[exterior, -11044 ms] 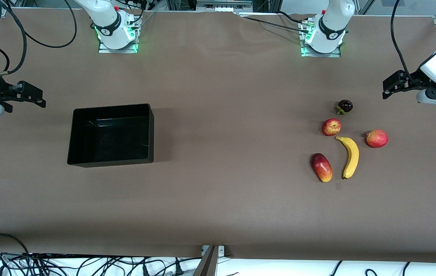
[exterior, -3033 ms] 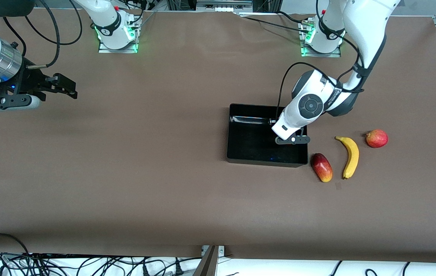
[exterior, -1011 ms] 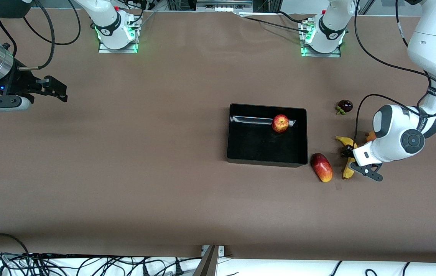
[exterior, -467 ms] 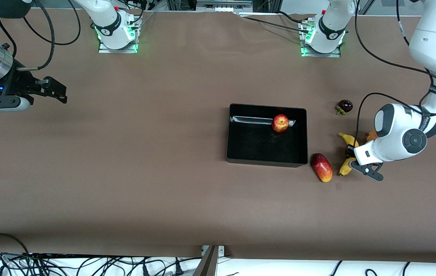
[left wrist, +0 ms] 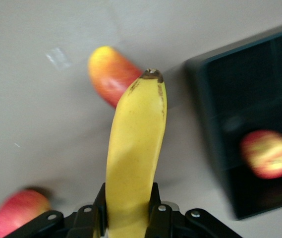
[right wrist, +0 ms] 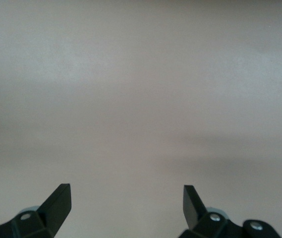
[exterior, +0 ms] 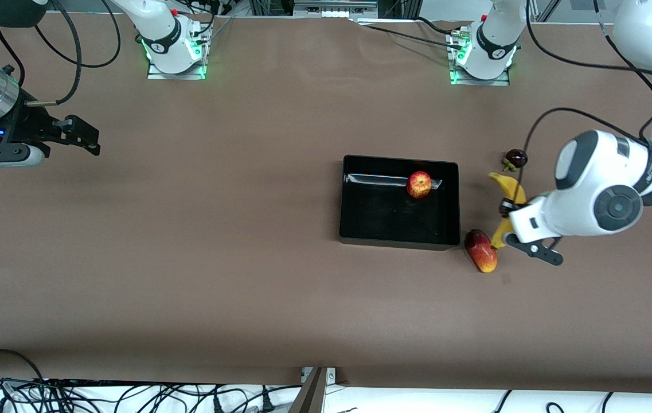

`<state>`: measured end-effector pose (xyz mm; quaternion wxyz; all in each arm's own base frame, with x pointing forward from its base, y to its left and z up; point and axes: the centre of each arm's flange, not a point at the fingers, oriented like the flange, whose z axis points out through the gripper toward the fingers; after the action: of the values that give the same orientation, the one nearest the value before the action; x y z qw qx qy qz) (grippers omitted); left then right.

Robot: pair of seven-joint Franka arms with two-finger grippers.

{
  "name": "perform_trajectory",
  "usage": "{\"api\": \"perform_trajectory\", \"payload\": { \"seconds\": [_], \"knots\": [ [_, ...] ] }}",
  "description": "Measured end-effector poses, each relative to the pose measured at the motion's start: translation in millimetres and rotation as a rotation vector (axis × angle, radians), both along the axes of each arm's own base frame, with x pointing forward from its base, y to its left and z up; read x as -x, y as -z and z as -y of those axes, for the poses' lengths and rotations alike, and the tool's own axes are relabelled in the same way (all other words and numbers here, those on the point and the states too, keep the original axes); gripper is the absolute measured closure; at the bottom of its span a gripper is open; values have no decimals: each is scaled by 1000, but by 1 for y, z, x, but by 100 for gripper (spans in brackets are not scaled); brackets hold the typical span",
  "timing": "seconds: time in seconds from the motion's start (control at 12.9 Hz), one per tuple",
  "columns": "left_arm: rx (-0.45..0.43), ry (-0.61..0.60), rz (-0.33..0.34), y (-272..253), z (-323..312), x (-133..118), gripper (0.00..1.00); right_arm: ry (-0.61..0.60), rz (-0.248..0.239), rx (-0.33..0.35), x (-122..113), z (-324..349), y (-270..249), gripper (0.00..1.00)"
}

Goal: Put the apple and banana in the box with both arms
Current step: 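Carry the banana into the black box and open the left gripper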

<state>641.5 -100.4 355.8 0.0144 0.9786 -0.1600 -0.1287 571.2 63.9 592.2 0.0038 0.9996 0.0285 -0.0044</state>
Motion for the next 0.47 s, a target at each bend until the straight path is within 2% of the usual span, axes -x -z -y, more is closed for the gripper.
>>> {"api": "perform_trajectory", "payload": {
  "seconds": [0.23,0.47],
  "knots": [
    [-29,-136,0,-4,99,24,66,0,1,0,0,0,0,0],
    [-10,-207,16,33,189,48,66,0,2,0,0,0,0,0]
  ]
}}
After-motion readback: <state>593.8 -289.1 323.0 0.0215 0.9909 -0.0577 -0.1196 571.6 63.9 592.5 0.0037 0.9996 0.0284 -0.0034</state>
